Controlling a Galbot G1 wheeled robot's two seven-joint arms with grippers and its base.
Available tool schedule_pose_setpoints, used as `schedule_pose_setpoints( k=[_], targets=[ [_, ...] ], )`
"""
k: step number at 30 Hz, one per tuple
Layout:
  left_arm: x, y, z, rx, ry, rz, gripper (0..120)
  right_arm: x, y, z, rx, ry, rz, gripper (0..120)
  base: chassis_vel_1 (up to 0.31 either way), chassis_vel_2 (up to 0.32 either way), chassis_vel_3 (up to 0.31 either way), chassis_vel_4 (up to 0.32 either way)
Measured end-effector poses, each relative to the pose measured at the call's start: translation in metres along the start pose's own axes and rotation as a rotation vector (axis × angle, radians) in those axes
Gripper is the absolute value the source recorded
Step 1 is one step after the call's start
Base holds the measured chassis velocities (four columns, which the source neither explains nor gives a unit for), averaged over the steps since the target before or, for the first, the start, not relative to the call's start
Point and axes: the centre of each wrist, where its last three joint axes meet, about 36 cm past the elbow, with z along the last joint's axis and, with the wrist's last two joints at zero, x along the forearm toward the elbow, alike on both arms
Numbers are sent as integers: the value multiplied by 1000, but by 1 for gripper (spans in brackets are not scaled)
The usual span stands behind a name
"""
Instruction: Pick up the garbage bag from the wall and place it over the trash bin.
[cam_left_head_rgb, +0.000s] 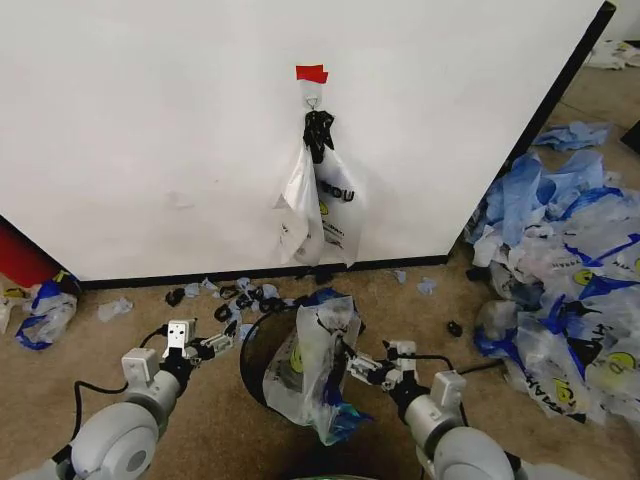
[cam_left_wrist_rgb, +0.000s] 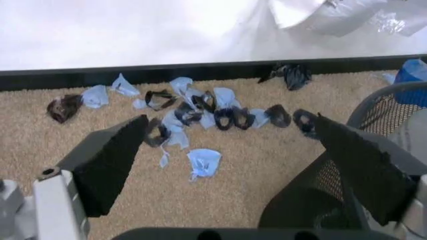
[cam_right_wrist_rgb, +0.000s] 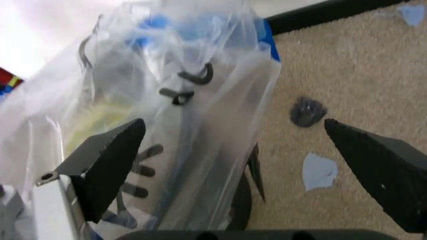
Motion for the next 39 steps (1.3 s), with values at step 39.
schedule_pose_setpoints(
  k=[39],
  targets=[
    [-8, 3, 21, 5, -3, -5, 98, -35, 22, 13, 54, 48, 28, 54, 0, 0, 0, 0]
  ],
)
